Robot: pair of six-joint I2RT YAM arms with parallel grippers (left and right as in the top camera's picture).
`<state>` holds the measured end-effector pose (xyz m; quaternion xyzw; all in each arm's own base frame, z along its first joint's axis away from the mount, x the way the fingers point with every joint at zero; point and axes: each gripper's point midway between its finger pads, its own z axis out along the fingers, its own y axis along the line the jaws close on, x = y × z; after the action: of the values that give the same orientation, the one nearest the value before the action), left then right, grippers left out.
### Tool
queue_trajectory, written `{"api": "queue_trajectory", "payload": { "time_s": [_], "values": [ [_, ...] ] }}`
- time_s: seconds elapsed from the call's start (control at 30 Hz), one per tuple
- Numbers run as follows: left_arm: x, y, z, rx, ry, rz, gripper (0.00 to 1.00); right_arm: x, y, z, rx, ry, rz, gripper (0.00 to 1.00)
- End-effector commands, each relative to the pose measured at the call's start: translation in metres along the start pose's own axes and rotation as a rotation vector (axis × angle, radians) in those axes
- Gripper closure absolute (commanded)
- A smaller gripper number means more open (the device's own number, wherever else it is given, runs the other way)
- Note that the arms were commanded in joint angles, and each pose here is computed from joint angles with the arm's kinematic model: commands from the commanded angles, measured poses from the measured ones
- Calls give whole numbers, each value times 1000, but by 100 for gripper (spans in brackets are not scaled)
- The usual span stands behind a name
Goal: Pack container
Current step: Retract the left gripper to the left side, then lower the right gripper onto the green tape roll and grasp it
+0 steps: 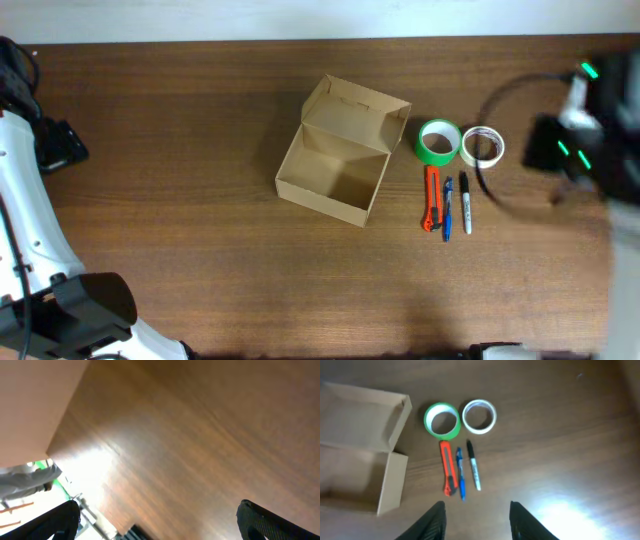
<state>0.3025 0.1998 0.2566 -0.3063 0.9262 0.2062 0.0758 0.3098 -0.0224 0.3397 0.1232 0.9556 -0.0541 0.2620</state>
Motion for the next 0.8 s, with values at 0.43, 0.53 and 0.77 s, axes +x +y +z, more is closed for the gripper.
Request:
{"api": "queue_trajectory", "payload": {
  "time_s": [0.43, 0.53, 0.77],
  "values": [
    [4, -2, 10, -7, 35, 22, 0, 7, 54, 217, -83, 440, 22, 51],
    [4, -2, 10, -7, 35, 22, 0, 8, 56, 233, -82, 448, 24, 53],
    [4, -2, 10, -7, 35, 22, 0, 12, 53, 261, -71, 476, 37, 53]
  ]
}}
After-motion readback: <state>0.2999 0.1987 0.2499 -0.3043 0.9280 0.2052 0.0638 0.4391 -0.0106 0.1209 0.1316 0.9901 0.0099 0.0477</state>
